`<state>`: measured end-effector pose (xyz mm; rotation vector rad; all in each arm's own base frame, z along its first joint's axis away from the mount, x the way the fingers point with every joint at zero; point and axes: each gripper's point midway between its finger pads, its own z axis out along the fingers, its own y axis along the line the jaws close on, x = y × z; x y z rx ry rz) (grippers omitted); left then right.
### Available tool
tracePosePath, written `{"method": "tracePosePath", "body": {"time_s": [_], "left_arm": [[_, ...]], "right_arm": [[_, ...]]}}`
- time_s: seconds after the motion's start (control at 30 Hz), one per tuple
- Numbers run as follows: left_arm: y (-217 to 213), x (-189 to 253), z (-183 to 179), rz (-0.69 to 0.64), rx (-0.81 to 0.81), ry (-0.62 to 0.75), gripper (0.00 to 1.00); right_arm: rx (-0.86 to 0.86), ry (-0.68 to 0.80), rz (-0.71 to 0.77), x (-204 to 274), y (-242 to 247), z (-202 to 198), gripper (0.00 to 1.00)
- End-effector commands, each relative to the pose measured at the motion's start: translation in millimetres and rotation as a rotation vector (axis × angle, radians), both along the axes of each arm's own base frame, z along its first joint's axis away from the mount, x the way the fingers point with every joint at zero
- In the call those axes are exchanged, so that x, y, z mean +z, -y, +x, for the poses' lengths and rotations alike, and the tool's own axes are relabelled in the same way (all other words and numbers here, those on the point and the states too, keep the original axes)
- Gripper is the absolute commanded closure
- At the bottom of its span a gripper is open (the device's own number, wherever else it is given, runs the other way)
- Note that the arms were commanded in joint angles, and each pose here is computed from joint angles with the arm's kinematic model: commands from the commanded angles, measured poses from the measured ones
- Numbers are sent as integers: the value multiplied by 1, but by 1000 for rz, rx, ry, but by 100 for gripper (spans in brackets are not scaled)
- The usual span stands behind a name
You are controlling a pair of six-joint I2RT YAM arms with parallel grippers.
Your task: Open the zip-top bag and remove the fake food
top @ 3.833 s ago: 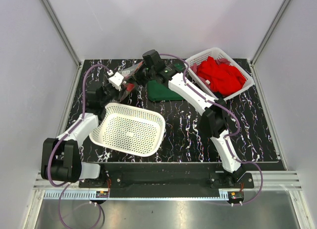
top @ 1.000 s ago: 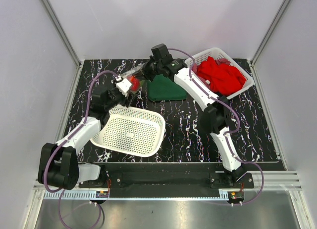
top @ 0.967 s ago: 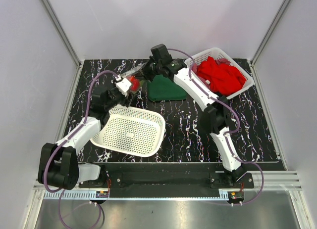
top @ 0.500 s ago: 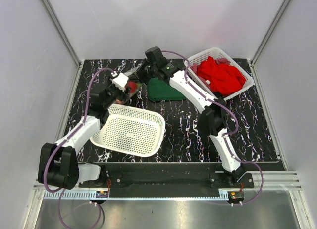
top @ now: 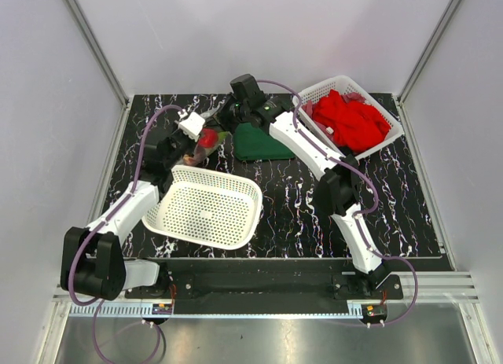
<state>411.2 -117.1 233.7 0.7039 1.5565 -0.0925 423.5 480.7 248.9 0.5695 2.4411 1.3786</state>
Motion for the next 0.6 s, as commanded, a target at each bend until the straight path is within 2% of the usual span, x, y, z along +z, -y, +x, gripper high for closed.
{"method": "tracePosePath", "body": {"time_s": [0.0,0.27,0.57], "left_arm": [[9,29,2,-22,-48,70,100],[-29,41,-13,-89,147,47,100],[-55,20,-35,-169,233,-51,100]], "right_arm": [[16,91,64,41,0,2,100],[-41,138,-19,15,19,34,100],[-46,244,-98,-16,47,85,100]]}}
